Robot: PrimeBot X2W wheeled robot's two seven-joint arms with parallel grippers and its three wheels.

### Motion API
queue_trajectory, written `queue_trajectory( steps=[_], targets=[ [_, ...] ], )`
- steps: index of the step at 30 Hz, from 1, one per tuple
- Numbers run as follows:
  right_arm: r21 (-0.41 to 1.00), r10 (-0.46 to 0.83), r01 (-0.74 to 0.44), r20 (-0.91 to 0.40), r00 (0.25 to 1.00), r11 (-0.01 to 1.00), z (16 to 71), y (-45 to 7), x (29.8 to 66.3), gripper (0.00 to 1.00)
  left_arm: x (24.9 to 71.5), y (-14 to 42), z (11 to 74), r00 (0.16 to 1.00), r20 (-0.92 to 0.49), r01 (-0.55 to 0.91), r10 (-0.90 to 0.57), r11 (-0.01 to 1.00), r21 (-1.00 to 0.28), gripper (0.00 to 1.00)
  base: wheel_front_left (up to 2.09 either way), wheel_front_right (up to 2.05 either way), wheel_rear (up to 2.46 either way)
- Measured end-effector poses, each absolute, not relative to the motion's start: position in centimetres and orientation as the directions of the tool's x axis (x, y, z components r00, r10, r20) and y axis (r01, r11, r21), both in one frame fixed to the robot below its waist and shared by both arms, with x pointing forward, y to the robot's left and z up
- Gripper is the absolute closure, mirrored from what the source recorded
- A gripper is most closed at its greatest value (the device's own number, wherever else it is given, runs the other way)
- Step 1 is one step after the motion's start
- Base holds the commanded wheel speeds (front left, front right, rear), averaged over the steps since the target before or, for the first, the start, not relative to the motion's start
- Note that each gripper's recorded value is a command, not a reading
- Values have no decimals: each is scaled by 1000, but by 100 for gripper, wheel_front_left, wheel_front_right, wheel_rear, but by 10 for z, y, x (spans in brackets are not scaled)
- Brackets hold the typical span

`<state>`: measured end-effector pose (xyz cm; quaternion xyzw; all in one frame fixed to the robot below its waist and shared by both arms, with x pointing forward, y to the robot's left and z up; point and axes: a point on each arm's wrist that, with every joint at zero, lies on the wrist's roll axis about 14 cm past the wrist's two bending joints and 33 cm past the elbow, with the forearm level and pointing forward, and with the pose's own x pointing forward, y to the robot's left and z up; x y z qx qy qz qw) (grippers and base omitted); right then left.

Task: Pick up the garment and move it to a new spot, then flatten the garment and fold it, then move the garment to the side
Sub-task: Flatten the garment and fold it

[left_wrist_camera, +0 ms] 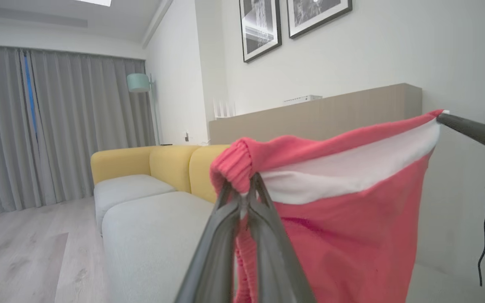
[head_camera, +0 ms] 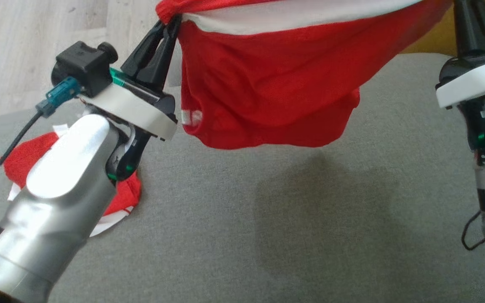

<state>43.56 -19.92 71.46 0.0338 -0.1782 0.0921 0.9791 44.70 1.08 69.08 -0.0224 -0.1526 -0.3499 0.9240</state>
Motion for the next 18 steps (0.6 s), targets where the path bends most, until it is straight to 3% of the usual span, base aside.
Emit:
queue_trajectory(
  steps=[7, 18],
  targets=[
    [-29, 171, -177, 439, 882, 984, 745, -201, 414, 100, 427, 12, 705, 697, 353, 643, -624, 762, 78, 100, 0, 0, 0],
    [8, 109, -122, 404, 908, 992, 736, -211, 396, 100, 403, 15, 716, 689, 378, 646, -619, 760, 68, 100, 0, 0, 0]
  ],
)
